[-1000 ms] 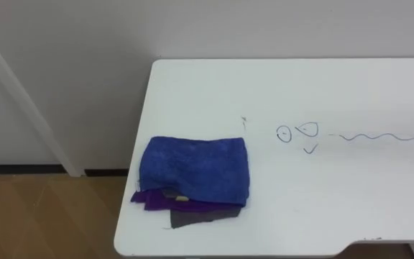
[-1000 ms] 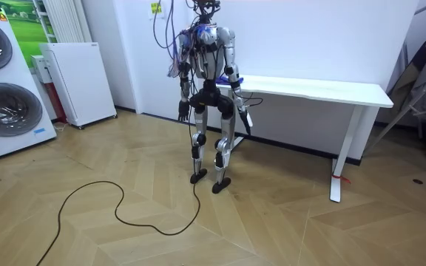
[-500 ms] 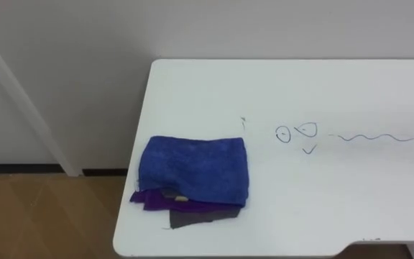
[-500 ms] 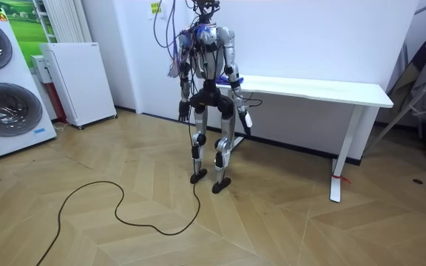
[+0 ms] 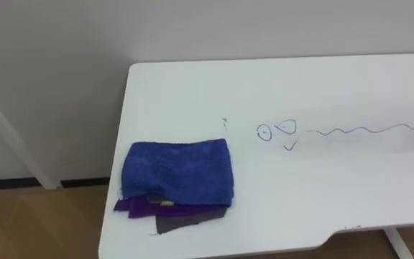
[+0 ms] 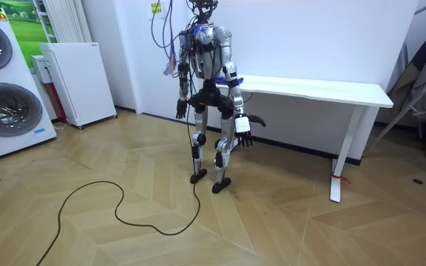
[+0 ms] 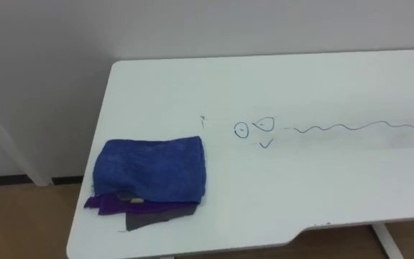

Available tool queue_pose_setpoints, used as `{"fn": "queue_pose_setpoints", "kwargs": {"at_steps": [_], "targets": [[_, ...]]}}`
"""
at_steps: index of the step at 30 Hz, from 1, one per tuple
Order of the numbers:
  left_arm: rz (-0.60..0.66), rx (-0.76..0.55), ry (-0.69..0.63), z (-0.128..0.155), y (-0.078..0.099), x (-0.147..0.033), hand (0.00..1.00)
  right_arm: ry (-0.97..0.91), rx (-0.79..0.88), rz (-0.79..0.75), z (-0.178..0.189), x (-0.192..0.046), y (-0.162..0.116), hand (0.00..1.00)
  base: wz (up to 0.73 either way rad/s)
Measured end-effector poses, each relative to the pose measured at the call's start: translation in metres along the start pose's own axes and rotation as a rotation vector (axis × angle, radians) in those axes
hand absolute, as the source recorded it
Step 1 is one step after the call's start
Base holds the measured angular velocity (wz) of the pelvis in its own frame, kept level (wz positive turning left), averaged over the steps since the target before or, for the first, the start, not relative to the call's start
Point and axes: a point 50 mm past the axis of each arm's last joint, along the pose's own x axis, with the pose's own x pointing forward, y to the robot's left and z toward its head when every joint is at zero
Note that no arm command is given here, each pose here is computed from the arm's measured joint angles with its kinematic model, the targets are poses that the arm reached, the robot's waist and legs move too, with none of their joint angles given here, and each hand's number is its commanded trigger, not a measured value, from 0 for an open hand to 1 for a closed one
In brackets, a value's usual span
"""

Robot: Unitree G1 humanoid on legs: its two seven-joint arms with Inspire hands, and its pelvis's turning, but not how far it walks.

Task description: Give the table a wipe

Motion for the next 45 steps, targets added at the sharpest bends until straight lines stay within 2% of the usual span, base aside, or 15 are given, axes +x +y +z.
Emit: {"fn": "queue_pose_setpoints", "kwargs": {"at_steps": [4, 9, 11, 14, 15, 19, 23, 26, 29, 40, 45], "targets": [[0.058, 0.004, -0.038, 0.006, 0.014, 0.001, 0.00, -0.189, 0.083, -0.075, 0.056, -0.010, 0.005, 0.00, -0.10], [0.081, 0.013, -0.047, 0.008, 0.015, 0.001, 0.00, -0.437, 0.116, -0.096, 0.117, -0.039, 0.027, 0.00, -0.03], [0.083, 0.024, -0.056, 0.010, 0.015, 0.001, 0.00, -0.623, 0.087, -0.108, 0.147, -0.064, 0.039, 0.00, 0.00], [0.103, 0.054, -0.076, 0.013, 0.018, 0.000, 0.00, -0.872, 0.000, -0.106, 0.170, -0.096, 0.054, 0.00, 0.06], [0.101, 0.062, -0.079, 0.013, 0.017, 0.000, 0.00, -0.915, -0.015, -0.102, 0.174, -0.103, 0.056, 0.00, 0.00], [0.099, 0.081, -0.099, 0.017, 0.016, 0.000, 0.00, -1.277, -0.125, -0.127, 0.193, -0.157, 0.074, 0.00, -0.06], [0.094, 0.112, -0.135, 0.024, 0.013, -0.002, 0.00, -1.631, -0.221, -0.119, 0.192, -0.213, 0.094, 0.00, 0.08], [0.092, 0.137, -0.172, 0.032, 0.011, -0.003, 0.00, -1.820, -0.279, -0.048, 0.179, -0.246, 0.111, 0.00, 0.06], [0.080, 0.156, -0.195, 0.036, 0.007, -0.004, 0.00, -1.922, -0.360, 0.035, 0.165, -0.260, 0.126, 0.00, 0.12], [0.061, 0.192, -0.217, 0.038, 0.002, -0.005, 0.00, -2.216, -0.638, 0.170, 0.129, -0.305, 0.158, 0.00, 0.10], [0.037, 0.204, -0.210, 0.036, 0.000, -0.003, 0.00, -2.246, -0.776, 0.252, 0.112, -0.308, 0.170, 0.00, 0.04]]}}
